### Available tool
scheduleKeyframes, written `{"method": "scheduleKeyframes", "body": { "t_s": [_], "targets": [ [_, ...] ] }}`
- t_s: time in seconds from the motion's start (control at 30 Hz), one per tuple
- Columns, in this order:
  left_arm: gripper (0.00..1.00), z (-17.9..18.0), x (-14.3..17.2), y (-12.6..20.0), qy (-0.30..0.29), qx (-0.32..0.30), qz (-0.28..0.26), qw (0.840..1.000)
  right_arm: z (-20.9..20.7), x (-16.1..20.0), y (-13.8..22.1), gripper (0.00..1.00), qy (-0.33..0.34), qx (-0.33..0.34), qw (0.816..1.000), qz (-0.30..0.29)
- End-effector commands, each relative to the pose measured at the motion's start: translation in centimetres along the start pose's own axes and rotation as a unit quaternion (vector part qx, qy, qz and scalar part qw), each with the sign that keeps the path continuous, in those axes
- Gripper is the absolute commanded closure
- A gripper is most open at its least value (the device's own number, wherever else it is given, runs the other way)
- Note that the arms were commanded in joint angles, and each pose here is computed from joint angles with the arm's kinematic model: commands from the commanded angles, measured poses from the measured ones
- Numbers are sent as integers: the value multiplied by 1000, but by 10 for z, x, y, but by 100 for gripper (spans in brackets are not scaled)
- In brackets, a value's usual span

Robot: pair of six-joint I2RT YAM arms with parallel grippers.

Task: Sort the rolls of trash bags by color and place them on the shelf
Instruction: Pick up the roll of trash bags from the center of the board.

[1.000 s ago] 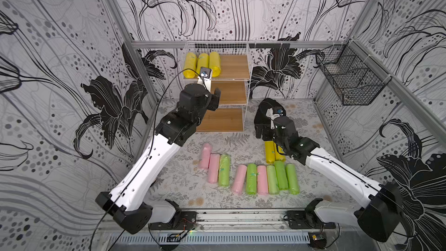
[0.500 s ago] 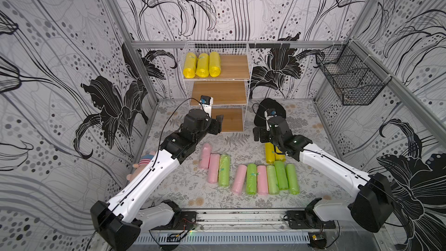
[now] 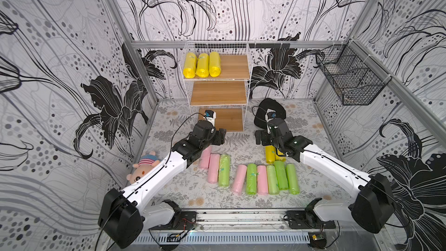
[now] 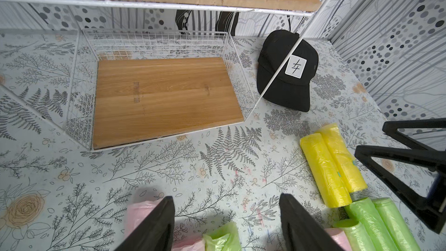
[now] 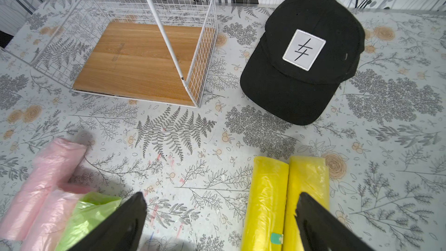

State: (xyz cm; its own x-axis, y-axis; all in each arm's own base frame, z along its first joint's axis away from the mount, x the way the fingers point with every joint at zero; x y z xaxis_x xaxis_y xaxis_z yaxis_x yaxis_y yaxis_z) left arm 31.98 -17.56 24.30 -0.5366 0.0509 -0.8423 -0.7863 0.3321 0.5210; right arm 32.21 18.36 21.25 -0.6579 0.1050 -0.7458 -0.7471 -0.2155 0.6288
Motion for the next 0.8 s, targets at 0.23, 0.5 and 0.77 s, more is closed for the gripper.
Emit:
{"method": "scheduleKeyframes", "body": {
  "t_s": [0.23, 0.5, 0.77],
  "targets": [
    [25, -1, 12, -11, 25, 14, 0, 1000, -5, 9, -17, 2, 28, 44, 997, 58],
    [25, -4, 21, -15, 25, 29, 2, 999, -3, 28, -51, 13, 68, 80, 984, 144],
    [25, -4, 24, -13, 30, 30, 3, 999, -46, 52, -76, 22, 57, 157, 968, 188]
  ]
}}
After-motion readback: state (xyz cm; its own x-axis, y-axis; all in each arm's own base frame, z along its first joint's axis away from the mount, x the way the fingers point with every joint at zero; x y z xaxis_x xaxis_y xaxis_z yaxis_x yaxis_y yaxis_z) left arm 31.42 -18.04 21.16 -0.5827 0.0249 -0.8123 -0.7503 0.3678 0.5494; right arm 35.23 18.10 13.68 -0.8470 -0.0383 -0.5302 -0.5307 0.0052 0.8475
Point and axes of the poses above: each gripper's point midway between its finger pads, its own y axis back along the fingers, its own z axis along the line the jaws close on, x = y × z, the point moved 3 cm from there along y, back along the fingers, and after that the axes turned 9 degrees about -y, right-handed, at the moved point
